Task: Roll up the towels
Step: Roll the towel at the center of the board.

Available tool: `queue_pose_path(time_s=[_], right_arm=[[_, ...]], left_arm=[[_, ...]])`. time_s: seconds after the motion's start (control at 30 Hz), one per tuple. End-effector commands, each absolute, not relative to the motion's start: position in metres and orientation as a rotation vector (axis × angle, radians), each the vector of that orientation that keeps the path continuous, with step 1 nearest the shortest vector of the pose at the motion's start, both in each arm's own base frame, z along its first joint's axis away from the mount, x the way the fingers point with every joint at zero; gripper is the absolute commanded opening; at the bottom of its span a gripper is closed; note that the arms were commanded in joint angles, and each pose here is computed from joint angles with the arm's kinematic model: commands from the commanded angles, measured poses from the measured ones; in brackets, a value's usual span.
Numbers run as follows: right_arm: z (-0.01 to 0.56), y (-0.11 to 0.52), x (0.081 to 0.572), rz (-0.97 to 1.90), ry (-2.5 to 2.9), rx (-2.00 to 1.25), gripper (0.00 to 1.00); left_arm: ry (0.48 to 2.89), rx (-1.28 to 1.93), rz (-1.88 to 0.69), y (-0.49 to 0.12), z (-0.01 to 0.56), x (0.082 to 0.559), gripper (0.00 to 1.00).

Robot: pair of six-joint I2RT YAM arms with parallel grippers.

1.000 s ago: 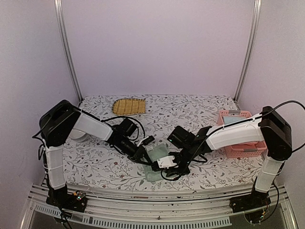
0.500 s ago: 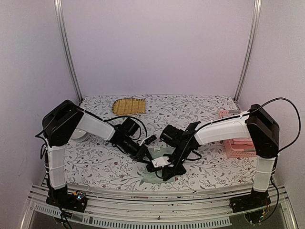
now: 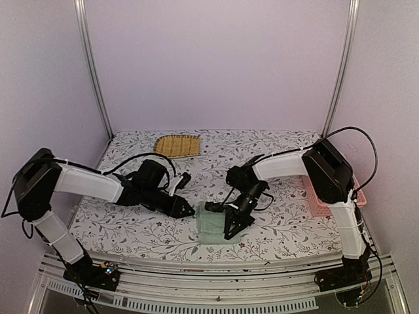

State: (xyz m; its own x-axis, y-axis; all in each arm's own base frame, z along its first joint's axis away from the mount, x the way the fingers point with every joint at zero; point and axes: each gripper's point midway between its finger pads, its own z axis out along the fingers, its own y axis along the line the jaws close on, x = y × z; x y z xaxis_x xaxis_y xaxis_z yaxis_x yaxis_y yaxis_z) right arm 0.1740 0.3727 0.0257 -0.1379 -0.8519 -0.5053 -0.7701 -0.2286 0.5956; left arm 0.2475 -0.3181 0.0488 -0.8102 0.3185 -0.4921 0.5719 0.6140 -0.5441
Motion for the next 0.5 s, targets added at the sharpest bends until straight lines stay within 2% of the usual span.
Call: queue_pose_path(time_s=[0.0, 0.13, 0.23, 0.47], right_arm=[[0.001, 0.356, 0.17, -1.321, -1.874, 1.725, 0.07], [-0.01, 0.355, 0.173, -1.307, -1.874, 1.654, 0.07], [-0.018, 0.354, 0.175, -1.281, -1.88, 1.635, 0.08], [-0.025, 0.352, 0.175, -1.259, -1.885, 1.618, 0.08]], left_arm=[[2.243, 0.652, -0.795, -0.3, 0.087, 0.254, 0.38], [2.023, 0.839, -0.834, -0.316, 0.108, 0.197, 0.48], [1.895, 1.026, -0.755, -0.33, 0.11, 0.166, 0.51], [1.815, 1.371, -0.534, -0.37, 0.085, 0.155, 0.54]])
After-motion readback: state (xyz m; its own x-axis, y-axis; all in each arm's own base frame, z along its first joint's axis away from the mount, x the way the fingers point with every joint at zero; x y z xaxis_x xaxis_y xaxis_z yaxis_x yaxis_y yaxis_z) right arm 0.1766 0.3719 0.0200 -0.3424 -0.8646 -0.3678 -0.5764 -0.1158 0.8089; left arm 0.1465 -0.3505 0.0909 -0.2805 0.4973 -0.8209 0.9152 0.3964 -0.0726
